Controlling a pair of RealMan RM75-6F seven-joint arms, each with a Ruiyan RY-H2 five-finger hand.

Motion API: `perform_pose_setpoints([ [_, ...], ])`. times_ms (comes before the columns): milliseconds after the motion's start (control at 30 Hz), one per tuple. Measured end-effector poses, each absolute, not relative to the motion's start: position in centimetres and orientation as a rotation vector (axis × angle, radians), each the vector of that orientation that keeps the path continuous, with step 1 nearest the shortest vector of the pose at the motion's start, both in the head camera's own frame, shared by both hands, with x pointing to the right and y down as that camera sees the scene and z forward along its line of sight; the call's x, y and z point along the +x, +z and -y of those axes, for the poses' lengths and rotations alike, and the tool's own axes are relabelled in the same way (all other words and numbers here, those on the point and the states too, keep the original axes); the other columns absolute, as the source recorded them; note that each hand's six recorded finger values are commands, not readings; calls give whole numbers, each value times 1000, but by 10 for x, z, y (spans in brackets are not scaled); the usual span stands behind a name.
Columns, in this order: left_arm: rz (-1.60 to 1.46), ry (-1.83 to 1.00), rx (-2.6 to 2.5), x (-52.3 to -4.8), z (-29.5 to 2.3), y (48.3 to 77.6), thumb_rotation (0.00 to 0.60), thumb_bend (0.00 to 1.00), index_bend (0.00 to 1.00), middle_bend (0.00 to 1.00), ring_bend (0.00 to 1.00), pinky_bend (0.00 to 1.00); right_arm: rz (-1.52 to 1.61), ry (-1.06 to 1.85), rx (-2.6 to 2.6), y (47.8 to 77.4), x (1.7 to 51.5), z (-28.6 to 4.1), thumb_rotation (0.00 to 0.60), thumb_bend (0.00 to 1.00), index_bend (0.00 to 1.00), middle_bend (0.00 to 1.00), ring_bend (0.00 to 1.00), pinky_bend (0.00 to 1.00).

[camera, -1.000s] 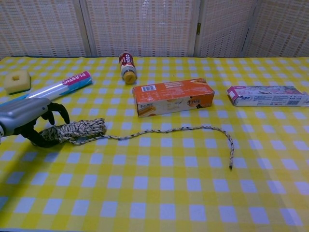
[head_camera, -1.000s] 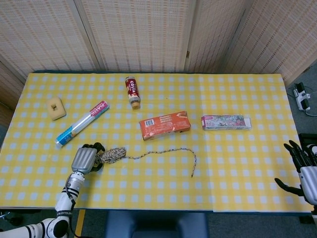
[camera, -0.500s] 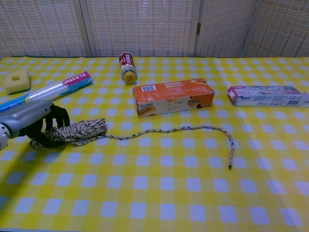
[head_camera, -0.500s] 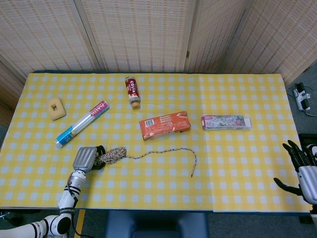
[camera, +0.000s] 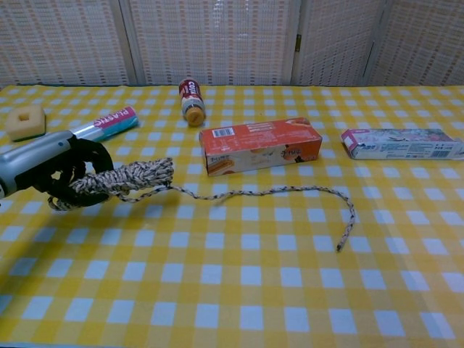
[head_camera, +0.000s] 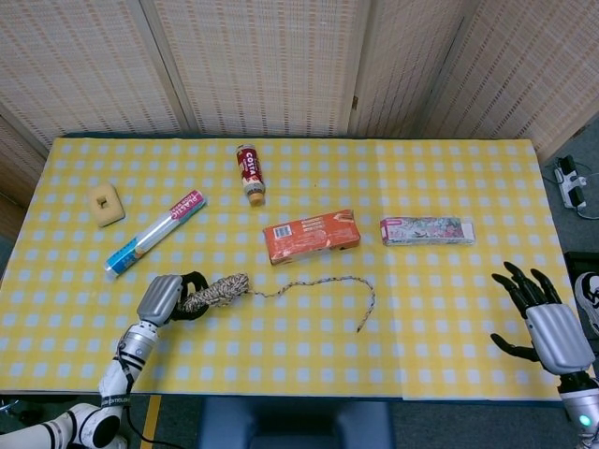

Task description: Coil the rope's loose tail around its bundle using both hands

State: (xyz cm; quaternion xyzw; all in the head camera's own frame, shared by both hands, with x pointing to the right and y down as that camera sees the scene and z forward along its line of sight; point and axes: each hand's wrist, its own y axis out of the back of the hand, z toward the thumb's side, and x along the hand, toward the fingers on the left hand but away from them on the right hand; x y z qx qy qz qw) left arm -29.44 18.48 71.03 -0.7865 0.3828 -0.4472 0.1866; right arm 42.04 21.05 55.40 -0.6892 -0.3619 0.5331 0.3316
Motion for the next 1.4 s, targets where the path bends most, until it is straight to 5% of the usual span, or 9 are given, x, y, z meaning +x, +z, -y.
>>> perform_pose_setpoints([
  [533, -1048, -1139, -2298, -272, -190, 694, 600, 598, 755, 753, 735, 813, 800, 1428, -1984, 645, 327, -182, 600, 228, 411, 155, 225, 19],
  [1400, -1055, -1176, -2314, -281, -197, 698, 600, 597, 756, 753, 735, 813, 880, 1497, -1909, 716, 232, -175, 600, 228, 415, 147, 174, 19],
])
